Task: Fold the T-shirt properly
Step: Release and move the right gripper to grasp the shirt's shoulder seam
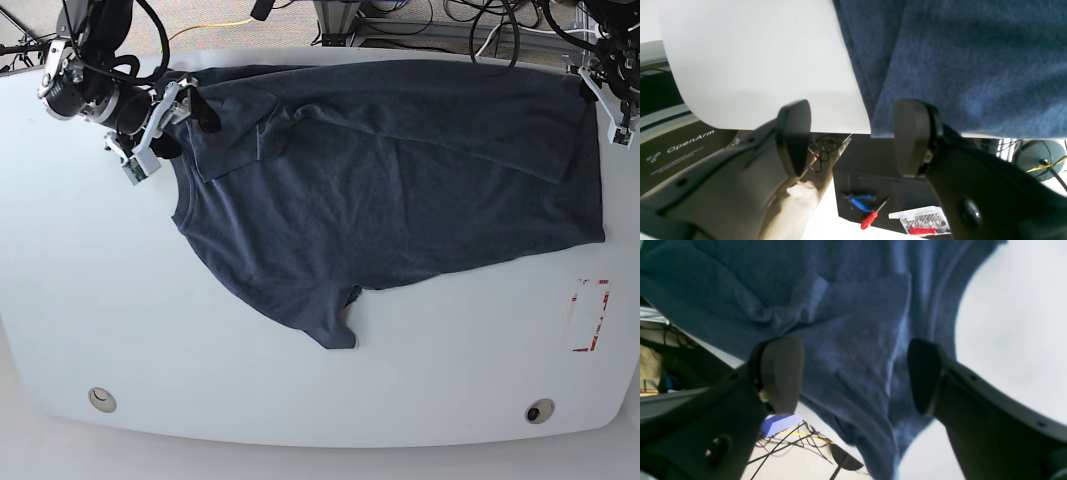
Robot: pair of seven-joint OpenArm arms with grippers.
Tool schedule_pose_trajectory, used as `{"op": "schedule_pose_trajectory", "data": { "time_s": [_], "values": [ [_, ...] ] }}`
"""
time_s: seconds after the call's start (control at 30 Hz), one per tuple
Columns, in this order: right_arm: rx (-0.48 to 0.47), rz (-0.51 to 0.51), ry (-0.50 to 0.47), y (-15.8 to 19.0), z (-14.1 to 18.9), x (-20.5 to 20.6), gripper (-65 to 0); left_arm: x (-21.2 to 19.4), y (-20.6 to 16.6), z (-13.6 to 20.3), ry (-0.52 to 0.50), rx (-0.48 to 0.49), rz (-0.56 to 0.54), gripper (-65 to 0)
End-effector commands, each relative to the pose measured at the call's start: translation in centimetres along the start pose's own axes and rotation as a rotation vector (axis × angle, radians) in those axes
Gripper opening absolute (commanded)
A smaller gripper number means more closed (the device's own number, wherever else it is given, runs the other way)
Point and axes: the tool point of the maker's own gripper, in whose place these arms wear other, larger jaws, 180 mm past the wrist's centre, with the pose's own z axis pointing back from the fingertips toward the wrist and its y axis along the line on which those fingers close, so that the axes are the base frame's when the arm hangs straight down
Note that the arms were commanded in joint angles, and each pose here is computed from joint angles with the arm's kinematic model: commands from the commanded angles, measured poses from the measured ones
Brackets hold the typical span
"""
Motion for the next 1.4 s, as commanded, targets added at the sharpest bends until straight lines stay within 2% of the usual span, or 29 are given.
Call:
{"op": "schedule_pose_trajectory", "data": {
  "time_s": [0.0,0.17,0.33,0.47,0.53,0.7,1.07,1.27,1.37],
  "values": [
    [-0.019,0.008,0.016,-0.1,-0.7,-0.1,-19.2,0.5,1.0,0.5,-0.014,0.030,-0.010,-28.3],
    [-0.043,-0.002,0.055,-0.9,-2.5,-0.3,-19.2,0.5,1.0,0.5,-0.014,0.030,-0.010,-28.3],
    [-0.029,-0.015,0.028,-1.2,-3.2,0.2,-19.2,0.5,1.0,0.5,-0.014,0.030,-0.010,-28.3],
    [-0.019,-0.051,0.045,-1.6,-3.7,-0.6,-19.5,0.5,1.0,0.5,-0.015,0.029,-0.010,-28.3],
    [-0.016,-0.058,0.047,-1.7,-3.9,-0.7,-21.9,0.6,1.0,0.5,-0.016,0.029,-0.010,-28.3],
    [-0.012,-0.063,0.048,-1.5,-3.9,-0.9,-34.6,0.6,1.0,0.5,-0.016,0.029,-0.010,-28.3],
    [-0.002,-0.077,0.037,-1.1,-4.4,-0.8,-35.4,0.6,1.0,0.5,-0.016,0.029,-0.010,-28.3],
    [0.017,-0.134,0.048,-1.8,-5.4,-1.6,-47.2,0.6,1.0,0.5,-0.016,0.029,-0.010,-28.3],
    [0.020,-0.141,0.046,-1.8,-5.5,-1.8,-50.6,0.6,1.0,0.5,-0.016,0.029,-0.010,-28.3]
  ]
}}
